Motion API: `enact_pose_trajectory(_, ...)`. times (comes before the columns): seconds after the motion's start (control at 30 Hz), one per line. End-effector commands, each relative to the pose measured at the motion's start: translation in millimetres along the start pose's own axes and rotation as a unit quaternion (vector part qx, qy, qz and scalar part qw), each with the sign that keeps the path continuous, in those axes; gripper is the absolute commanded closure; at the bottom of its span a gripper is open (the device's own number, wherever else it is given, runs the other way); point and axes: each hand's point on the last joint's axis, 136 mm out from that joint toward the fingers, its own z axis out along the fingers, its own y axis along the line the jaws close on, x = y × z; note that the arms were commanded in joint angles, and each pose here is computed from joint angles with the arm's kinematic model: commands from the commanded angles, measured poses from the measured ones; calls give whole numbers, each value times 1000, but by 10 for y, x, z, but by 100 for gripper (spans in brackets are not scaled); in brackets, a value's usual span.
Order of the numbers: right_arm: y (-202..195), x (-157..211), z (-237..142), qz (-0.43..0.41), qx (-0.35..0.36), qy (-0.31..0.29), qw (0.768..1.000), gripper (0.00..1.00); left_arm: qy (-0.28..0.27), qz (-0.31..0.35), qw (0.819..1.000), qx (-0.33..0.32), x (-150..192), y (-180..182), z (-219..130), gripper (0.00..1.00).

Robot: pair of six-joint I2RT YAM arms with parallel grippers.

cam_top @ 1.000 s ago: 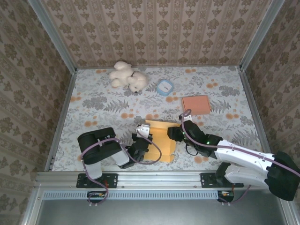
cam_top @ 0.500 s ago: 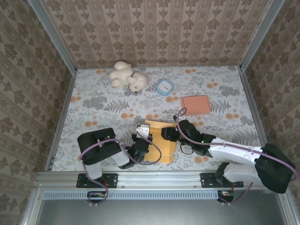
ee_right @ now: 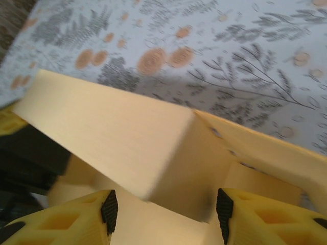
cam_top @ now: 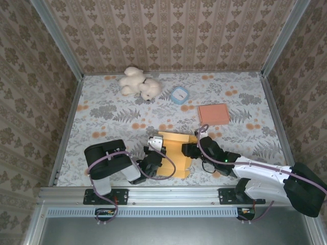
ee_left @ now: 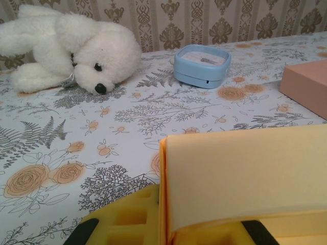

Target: Fold the paper box

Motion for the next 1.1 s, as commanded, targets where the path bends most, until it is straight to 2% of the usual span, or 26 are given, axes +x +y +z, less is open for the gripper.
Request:
enact_pose_trajectory(0.0, -253, 80, -4, -28, 53, -3, 998, 43, 7, -4, 1000, 11, 22, -13, -46, 92)
enact_pose_trajectory(0.17, -474, 124, 33, -35, 105, 3, 994, 40, 8, -6, 1000, 16, 25, -32, -50, 92)
enact_pose_trajectory(0.47, -667, 202, 214, -10, 121, 26, 992, 38, 9, -5, 1000, 16, 36, -36, -52, 92)
enact_pose_trajectory(0.77, -351, 154, 384, -3, 28, 18, 999, 39, 12, -5, 1000, 19, 65, -55, -53, 92)
enact_pose_trajectory(1.07, -71, 72, 313, -18, -29, 5, 999, 41, 11, -7, 1000, 21, 56, -68, -52, 92)
